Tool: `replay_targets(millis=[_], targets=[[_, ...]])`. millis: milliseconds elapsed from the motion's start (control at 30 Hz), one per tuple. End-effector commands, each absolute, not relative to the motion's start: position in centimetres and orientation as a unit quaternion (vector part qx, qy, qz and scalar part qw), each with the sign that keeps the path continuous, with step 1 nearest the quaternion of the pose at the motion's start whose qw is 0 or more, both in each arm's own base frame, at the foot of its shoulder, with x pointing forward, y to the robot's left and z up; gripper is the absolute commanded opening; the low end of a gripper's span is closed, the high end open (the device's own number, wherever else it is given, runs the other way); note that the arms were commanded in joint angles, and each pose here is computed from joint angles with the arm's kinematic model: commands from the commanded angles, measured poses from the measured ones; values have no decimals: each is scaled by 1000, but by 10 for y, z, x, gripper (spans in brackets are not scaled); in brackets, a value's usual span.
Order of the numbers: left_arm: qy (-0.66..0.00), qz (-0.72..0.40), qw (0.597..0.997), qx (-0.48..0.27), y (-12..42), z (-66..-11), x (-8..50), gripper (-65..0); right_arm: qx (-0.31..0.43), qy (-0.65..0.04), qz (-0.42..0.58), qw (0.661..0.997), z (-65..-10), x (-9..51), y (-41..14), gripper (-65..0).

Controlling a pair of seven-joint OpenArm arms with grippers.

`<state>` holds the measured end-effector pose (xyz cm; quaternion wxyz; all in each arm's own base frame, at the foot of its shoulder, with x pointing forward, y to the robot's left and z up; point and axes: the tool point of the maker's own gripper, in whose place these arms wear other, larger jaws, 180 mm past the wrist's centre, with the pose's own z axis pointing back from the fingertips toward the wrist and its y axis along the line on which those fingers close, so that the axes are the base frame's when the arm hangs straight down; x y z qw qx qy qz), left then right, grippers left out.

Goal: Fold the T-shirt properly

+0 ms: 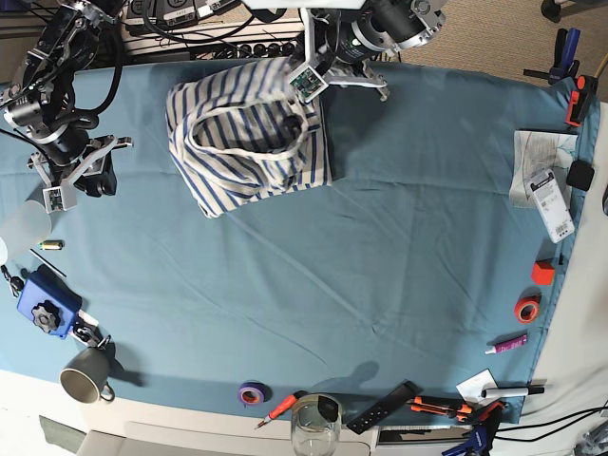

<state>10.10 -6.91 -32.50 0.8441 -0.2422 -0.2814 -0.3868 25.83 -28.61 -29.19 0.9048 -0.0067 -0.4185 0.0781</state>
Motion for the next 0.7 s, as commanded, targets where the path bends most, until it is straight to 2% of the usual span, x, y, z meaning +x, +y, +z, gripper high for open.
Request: replay_targets(millis=[0, 167, 367, 467, 667], targets=[[-241, -435, 832, -246, -65, -331, 74, -400, -12, -444, 84, 892, -277, 265, -287, -501], [-258, -434, 829, -239, -64, -325, 81, -388, -11, -444, 84, 892, -277, 266, -287, -501], [-335, -397, 834, -186, -54, -306, 123, -388, -11, -444, 84, 892, -277, 266, -287, -501], [-399, -374, 816, -186, -59, -287, 146, -388, -10, -444, 84, 892, -277, 266, -287, -501], [-464, -358, 785, -199, -74, -257, 174, -388, -8, -444, 82, 892, -278, 265, -286, -501]])
